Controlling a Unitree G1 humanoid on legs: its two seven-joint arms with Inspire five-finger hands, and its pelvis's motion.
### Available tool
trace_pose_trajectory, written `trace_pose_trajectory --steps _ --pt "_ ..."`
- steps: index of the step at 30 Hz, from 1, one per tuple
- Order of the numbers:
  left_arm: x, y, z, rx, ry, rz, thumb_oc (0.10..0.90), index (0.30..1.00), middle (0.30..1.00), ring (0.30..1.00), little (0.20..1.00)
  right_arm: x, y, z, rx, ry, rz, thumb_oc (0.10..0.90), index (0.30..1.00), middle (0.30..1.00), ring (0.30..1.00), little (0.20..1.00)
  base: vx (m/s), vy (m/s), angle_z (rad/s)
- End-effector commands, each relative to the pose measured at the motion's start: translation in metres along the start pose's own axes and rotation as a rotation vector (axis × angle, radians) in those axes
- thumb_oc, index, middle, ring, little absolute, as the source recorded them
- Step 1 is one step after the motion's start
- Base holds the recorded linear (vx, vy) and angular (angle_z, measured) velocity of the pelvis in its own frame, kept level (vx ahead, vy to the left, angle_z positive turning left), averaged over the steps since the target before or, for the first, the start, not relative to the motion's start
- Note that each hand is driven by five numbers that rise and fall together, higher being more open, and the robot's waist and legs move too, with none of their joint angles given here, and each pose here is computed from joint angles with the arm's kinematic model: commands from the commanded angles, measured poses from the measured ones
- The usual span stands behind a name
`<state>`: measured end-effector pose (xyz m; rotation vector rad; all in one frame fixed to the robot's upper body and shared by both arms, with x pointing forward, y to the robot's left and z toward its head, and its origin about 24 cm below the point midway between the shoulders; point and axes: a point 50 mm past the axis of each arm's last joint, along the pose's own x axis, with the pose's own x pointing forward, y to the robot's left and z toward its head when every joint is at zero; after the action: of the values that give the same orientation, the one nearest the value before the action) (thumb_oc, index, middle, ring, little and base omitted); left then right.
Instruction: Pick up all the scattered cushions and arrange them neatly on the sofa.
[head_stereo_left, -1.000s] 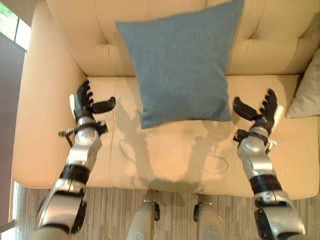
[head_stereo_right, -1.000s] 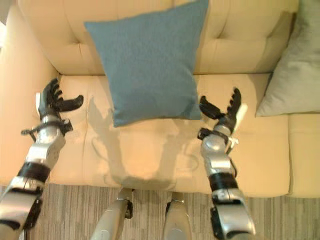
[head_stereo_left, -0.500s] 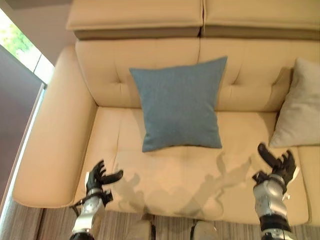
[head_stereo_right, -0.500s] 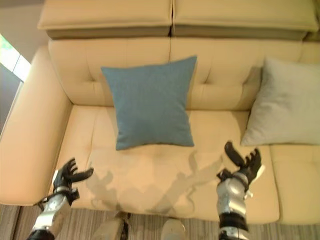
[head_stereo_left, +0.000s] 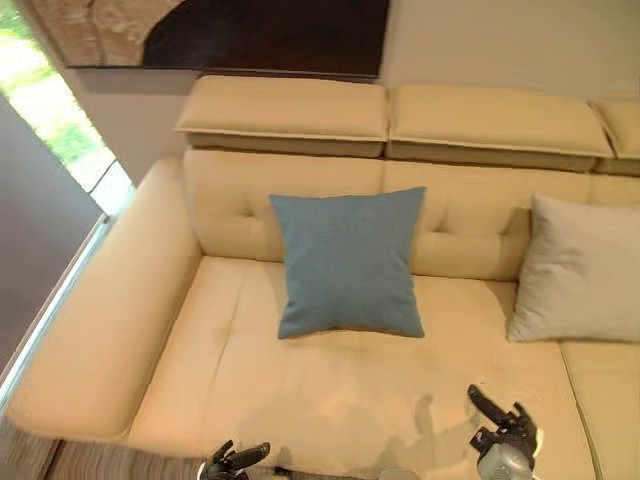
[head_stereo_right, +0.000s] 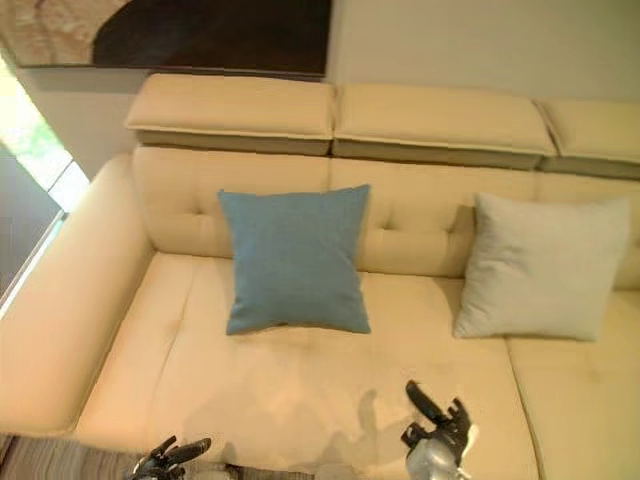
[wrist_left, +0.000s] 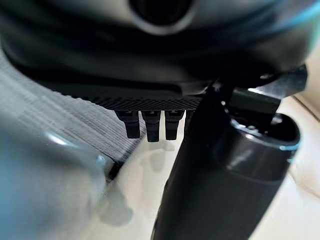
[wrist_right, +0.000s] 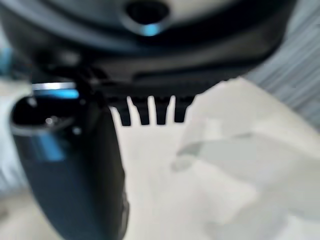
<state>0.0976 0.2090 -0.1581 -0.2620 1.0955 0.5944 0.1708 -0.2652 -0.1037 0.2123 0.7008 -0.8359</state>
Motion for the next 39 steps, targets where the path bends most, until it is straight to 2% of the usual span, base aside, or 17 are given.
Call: trace_pose_trajectory --steps 1,5,10,15,16,18,22,25,28,30,32,39 --pt "0.005 0.008 0.015 0.003 -0.029 0.017 0.8 0.9 0.9 0.9 0.9 0.005 0.001 0.061 0.005 -0.256 0.052 0.8 0.9 0.9 0.9 0.9 -0.5 -0.303 0.22" --pt "0.006 -0.004 0.011 -0.047 0.009 -0.001 0.8 0.9 0.9 0.9 0.9 0.005 0.004 0.058 -0.032 -0.244 0.065 0.8 0.9 0.9 0.9 0.9 -0.44 -0.162 0.28" --pt "0.005 0.009 -0.011 -0.018 0.099 0.046 0.8 0.9 0.9 0.9 0.9 0.006 -0.014 0.025 -0.032 -0.136 0.009 0.8 0.9 0.9 0.9 0.9 -0.36 -0.098 0.26" --pt "0.003 0.032 -0.031 0.245 0.171 0.106 0.8 0.9 0.9 0.9 0.9 0.006 -0.018 0.004 -0.109 -0.061 0.028 0.8 0.9 0.9 0.9 0.9 -0.23 0.103 0.62" --pt "0.002 0.032 -0.031 0.245 0.171 0.105 0.8 0.9 0.9 0.9 0.9 0.006 -0.018 0.004 -0.109 -0.062 0.028 0.8 0.9 0.9 0.9 0.9 -0.19 0.139 0.42" --pt "0.001 0.029 -0.034 0.386 0.165 0.099 0.8 0.9 0.9 0.9 0.9 0.008 -0.024 0.0 -0.133 -0.036 0.007 0.8 0.9 0.9 0.9 0.9 -0.29 0.259 0.03" --pt "0.003 0.021 -0.028 0.512 0.125 0.074 0.8 0.9 0.9 0.9 0.9 0.011 -0.023 -0.001 -0.156 -0.012 -0.002 0.8 0.9 0.9 0.9 0.9 -0.27 0.261 0.29" --pt "0.004 0.016 -0.022 0.613 0.086 0.044 0.8 0.9 0.9 0.9 0.9 0.009 -0.013 -0.002 -0.174 -0.012 0.033 0.8 0.9 0.9 0.9 0.9 -0.38 0.291 -0.01" --pt "0.005 0.022 -0.017 0.633 0.084 0.067 0.8 0.9 0.9 0.9 0.9 0.007 -0.002 0.001 -0.194 -0.029 0.061 0.8 0.9 0.9 0.9 0.9 -0.35 0.161 -0.48" --pt "0.004 0.043 -0.022 0.658 0.128 0.125 0.8 0.9 0.9 0.9 0.9 0.006 0.0 -0.003 -0.247 -0.033 0.082 0.8 0.9 0.9 0.9 0.9 -0.29 0.155 -0.73" --pt "0.004 0.048 -0.022 0.647 0.135 0.143 0.8 0.9 0.9 0.9 0.9 0.005 -0.002 -0.005 -0.263 -0.033 0.078 0.8 0.9 0.9 0.9 0.9 -0.23 0.083 -0.6" --pt "0.009 0.046 0.003 0.433 0.061 0.17 0.8 0.9 0.9 0.9 0.9 -0.002 0.01 -0.026 -0.269 0.046 0.095 0.8 0.9 0.9 0.9 0.9 -0.13 -0.03 -0.52"
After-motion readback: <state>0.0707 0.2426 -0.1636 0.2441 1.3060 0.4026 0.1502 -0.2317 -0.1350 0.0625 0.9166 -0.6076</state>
